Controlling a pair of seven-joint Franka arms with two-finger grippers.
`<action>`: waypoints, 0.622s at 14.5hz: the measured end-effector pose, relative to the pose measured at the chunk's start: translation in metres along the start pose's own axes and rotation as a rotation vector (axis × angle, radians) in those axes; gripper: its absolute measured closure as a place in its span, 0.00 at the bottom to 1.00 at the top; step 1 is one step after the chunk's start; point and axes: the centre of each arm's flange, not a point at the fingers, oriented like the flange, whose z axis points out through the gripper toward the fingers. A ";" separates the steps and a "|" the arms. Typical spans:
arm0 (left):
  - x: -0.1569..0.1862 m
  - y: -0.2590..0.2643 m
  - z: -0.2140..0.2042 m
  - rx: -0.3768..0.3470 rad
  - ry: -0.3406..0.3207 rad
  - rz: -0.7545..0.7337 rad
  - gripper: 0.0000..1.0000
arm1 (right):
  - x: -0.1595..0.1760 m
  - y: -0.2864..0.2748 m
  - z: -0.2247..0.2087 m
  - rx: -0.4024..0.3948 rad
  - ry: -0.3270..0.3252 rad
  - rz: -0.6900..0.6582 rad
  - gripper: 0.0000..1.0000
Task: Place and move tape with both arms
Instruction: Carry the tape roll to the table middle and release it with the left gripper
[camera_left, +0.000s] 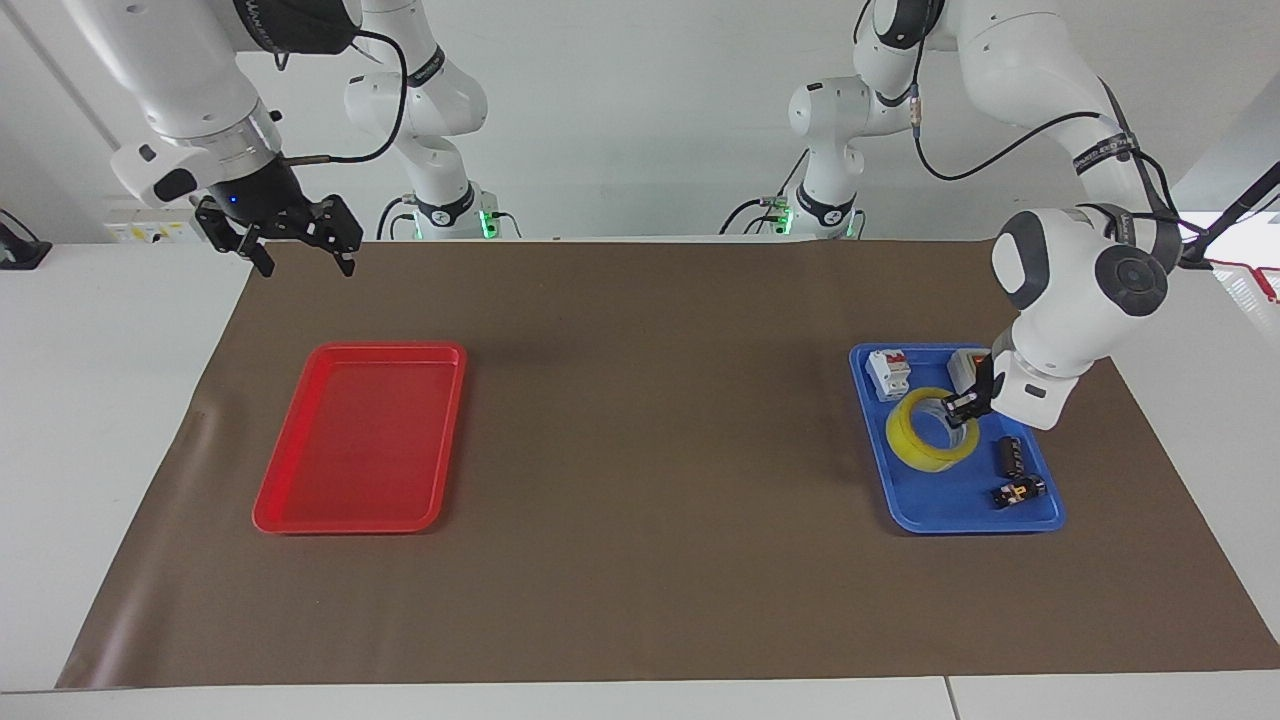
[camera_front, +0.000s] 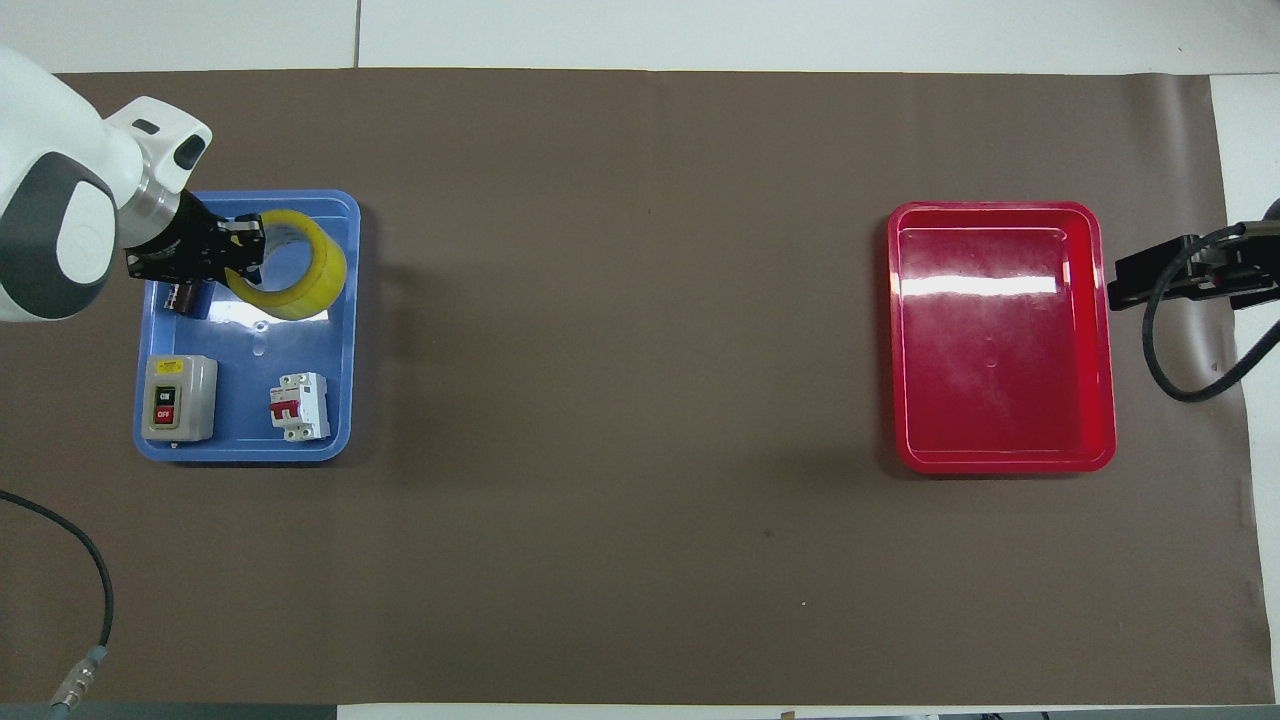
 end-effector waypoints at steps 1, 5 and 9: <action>-0.021 0.045 -0.001 0.001 0.010 -0.049 0.79 | 0.000 0.000 0.000 0.000 0.000 0.000 0.00; -0.132 0.203 0.010 -0.019 0.031 -0.134 0.79 | 0.000 0.000 0.000 0.000 0.000 0.000 0.00; -0.196 0.277 0.050 -0.089 0.074 -0.177 0.79 | 0.000 0.000 0.000 0.000 0.000 0.000 0.00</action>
